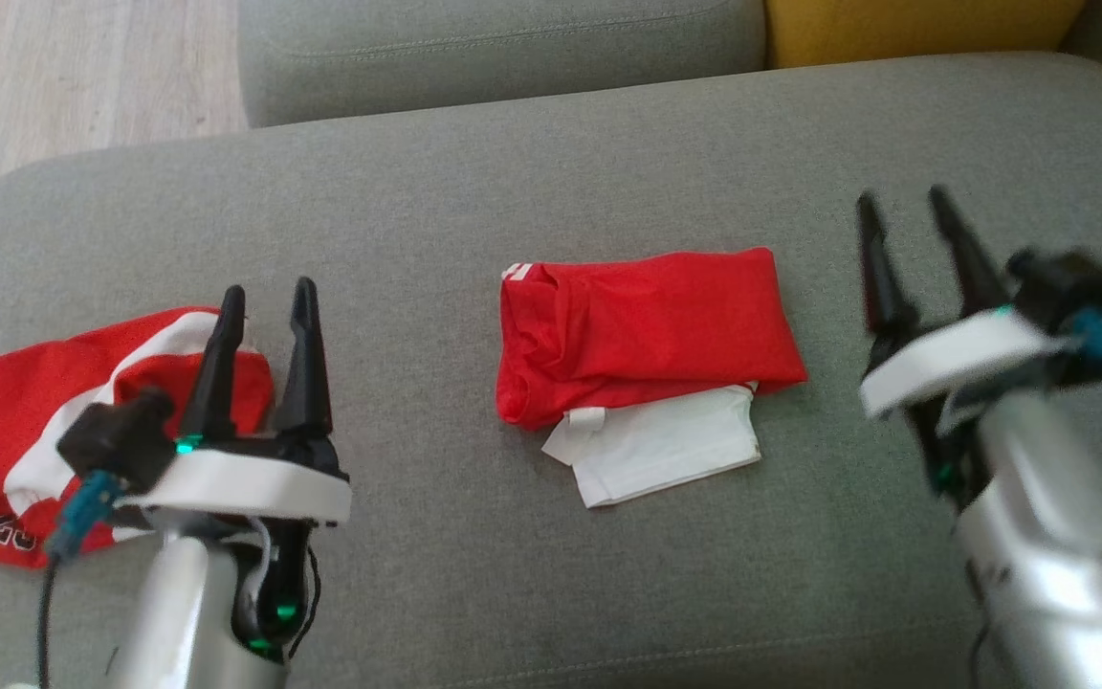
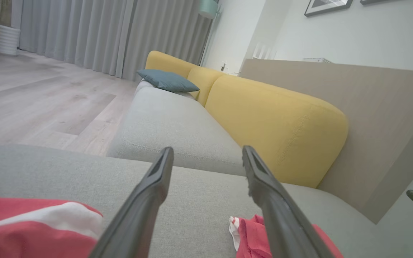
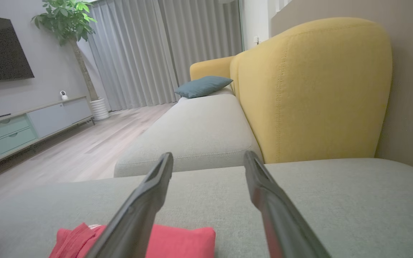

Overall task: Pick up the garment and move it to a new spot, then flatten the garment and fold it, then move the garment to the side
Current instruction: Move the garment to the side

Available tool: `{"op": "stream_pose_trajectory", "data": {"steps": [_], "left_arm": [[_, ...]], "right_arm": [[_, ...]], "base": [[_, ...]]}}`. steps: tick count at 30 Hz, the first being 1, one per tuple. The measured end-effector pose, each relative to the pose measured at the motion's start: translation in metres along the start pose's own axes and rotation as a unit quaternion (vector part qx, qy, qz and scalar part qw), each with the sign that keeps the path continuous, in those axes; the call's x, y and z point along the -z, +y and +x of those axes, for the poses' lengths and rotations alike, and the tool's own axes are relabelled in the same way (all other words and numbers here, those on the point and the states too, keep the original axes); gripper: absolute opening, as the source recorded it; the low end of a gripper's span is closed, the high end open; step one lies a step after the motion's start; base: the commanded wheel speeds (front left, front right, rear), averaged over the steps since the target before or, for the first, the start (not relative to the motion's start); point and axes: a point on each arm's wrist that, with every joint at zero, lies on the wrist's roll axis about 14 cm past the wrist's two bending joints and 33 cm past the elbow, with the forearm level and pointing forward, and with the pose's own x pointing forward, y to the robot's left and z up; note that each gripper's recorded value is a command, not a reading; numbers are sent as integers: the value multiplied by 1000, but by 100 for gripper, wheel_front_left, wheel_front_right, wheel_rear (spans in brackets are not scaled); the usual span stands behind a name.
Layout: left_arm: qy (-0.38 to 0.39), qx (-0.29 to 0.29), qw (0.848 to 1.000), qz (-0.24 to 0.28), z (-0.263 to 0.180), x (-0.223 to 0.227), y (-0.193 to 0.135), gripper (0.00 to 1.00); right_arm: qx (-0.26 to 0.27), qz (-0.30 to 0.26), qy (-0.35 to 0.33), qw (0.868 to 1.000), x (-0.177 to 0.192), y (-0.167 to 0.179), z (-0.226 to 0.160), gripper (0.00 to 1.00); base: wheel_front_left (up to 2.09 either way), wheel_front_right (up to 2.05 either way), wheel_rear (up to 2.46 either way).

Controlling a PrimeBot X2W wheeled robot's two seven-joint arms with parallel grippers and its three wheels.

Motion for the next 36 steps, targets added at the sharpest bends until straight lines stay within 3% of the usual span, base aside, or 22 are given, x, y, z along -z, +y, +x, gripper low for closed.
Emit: {"op": "stream_pose_trajectory", "data": {"steps": [4, 9, 14, 18, 29, 36], "left_arm": [[4, 13, 999, 41, -4, 2, -4, 100], [27, -3, 999, 46, -20, 16, 6, 100], [32, -14, 999, 41, -20, 20, 14, 100], [36, -11, 999, 39, -15, 24, 14, 100], [66, -26, 997, 40, -18, 43, 31, 100], [74, -44, 995, 47, -19, 48, 46, 100]], "right_arm": [[5, -1, -3, 1000, 16, 15, -20, 100], [19, -11, 14, 1000, 36, 17, -41, 100], [24, -21, 20, 999, 35, 16, -36, 100], [39, -9, 64, 997, 55, 7, -33, 100], [42, 65, 221, 972, 134, 15, -9, 100], [32, 71, 271, 960, 165, 27, 2, 100]], "base": [[0, 0, 0], [0, 0, 0], [0, 0, 0], [0, 0, 0], [0, 0, 0], [0, 0, 0]]}}
